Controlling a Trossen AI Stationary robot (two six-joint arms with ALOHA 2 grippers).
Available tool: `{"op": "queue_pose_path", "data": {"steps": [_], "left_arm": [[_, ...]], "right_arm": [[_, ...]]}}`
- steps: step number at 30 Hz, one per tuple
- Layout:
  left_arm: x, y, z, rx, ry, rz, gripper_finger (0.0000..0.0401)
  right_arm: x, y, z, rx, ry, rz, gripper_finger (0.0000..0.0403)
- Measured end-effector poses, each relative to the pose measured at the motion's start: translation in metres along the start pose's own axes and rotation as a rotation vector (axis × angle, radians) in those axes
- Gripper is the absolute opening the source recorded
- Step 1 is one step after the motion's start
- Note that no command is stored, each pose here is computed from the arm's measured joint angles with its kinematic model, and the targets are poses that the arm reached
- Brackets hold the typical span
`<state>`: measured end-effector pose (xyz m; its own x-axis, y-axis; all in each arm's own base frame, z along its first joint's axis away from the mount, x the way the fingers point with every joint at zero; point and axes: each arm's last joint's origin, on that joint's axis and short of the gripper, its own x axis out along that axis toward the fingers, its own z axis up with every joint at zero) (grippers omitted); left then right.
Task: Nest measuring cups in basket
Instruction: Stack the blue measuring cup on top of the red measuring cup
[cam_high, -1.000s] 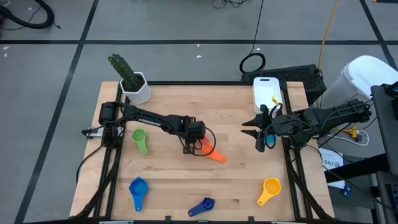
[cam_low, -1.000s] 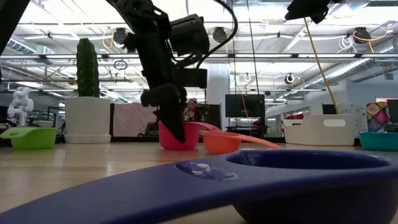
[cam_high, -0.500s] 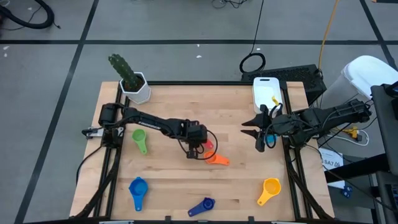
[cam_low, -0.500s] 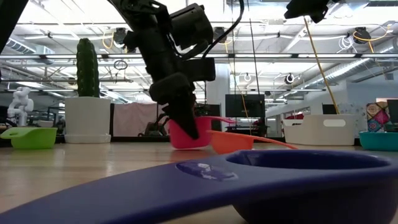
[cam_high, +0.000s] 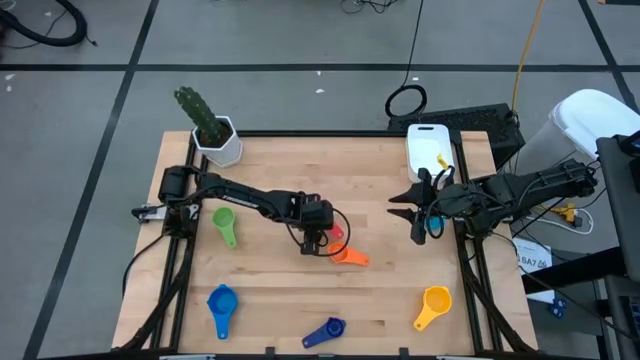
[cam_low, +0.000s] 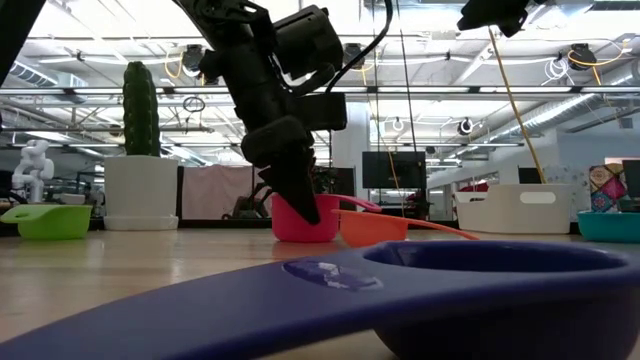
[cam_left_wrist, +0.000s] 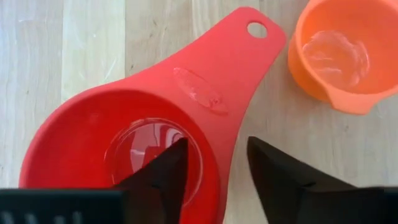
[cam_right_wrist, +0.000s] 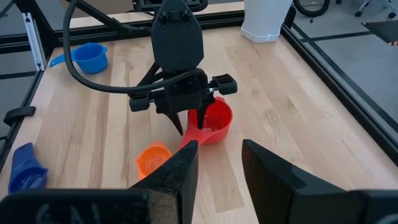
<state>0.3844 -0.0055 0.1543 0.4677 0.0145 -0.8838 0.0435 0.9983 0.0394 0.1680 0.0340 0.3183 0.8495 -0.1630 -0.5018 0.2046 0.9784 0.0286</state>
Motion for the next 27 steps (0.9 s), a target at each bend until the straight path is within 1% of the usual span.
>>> {"op": "queue_pose_path", "data": {"steps": [6, 13, 17, 20, 27], "left_arm": [[-0.002, 0.0, 0.003, 0.001, -0.003, 0.001, 0.0233], [-0.011, 0.001, 0.011, 0.016, 0.029, 0.002, 0.0265], [-0.023, -0.002, 0.018, 0.051, 0.09, 0.005, 0.027], [-0.034, -0.006, 0.024, 0.088, 0.141, 0.027, 0.0268], [-0.06, -0.019, 0.015, 0.167, 0.4, 0.094, 0.025]], "right_arm": [[0.0, 0.0, 0.0, -0.005, 0.0, 0.0, 0.0118], [0.0, 0.0, 0.0, -0.005, -0.001, -0.001, 0.0118], [0.0, 0.0, 0.0, -0.019, -0.001, -0.001, 0.0118], [0.0, 0.0, 0.0, -0.023, -0.001, -0.001, 0.0118], [0.0, 0.0, -0.001, -0.031, 0.009, -0.004, 0.0118]]}}
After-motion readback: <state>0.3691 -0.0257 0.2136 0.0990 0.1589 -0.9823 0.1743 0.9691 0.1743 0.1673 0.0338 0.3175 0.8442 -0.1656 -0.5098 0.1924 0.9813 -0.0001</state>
